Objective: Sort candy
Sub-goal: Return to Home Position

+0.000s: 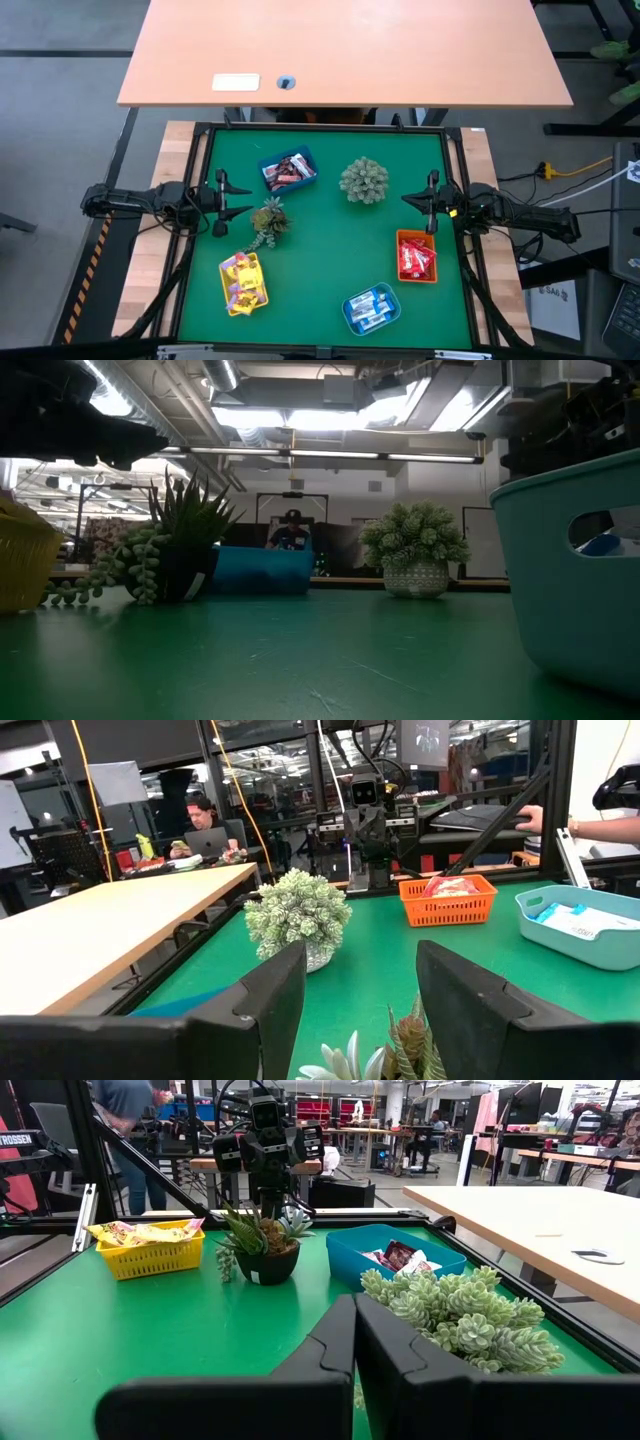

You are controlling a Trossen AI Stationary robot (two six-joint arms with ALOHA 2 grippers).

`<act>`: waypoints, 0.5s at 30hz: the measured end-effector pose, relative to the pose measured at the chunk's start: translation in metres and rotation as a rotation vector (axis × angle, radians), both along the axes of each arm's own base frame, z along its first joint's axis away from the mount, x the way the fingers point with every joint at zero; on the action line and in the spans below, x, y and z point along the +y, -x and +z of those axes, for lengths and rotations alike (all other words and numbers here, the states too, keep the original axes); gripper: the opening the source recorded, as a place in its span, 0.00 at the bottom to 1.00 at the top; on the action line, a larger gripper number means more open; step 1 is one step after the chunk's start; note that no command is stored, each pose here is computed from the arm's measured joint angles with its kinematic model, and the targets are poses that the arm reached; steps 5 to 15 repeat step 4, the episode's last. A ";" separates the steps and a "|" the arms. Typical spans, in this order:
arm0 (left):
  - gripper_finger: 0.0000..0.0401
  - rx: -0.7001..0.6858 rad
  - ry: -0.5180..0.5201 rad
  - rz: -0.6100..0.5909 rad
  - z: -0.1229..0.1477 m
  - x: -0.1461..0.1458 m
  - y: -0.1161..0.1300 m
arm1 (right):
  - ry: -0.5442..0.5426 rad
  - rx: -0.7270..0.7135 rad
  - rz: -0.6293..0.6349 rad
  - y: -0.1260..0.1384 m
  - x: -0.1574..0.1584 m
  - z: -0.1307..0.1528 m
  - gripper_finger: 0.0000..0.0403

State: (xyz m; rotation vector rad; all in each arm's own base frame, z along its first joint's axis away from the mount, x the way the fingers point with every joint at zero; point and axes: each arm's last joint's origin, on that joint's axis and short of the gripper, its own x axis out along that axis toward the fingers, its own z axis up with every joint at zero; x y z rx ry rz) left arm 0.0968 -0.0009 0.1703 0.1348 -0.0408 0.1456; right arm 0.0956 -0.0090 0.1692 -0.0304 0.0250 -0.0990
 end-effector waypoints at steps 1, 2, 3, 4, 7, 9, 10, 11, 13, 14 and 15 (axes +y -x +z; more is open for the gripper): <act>0.45 0.000 0.000 0.000 0.000 0.000 0.000 | 0.000 0.000 0.000 0.000 0.000 0.000 0.02; 0.45 0.000 0.000 0.000 0.000 0.000 0.000 | 0.000 0.000 0.000 0.000 0.000 0.000 0.02; 0.45 0.000 0.000 0.000 0.000 0.000 0.000 | 0.000 0.000 0.000 0.000 0.000 0.000 0.02; 0.45 0.001 0.000 0.000 0.000 0.000 0.000 | 0.000 0.000 0.000 0.000 0.000 0.000 0.02; 0.45 0.001 0.000 0.000 0.000 0.000 0.000 | 0.000 0.000 0.000 0.000 0.000 0.000 0.02; 0.45 0.001 0.000 0.000 0.000 0.000 0.000 | 0.000 0.000 0.000 0.000 0.000 0.000 0.02; 0.45 0.001 0.000 0.000 0.000 0.000 0.000 | 0.000 0.000 0.000 0.000 0.000 0.000 0.02; 0.45 0.001 0.000 0.000 0.000 0.000 0.000 | 0.000 0.000 0.000 0.000 0.000 0.000 0.02; 0.45 0.001 0.000 0.000 0.000 0.000 0.000 | 0.000 0.000 0.000 0.000 0.000 0.000 0.02; 0.45 0.001 0.000 0.000 0.000 0.000 0.000 | 0.000 0.000 0.000 0.000 0.000 0.000 0.02; 0.45 0.001 0.000 0.000 0.000 0.000 0.000 | 0.000 0.000 0.000 0.000 0.000 0.000 0.02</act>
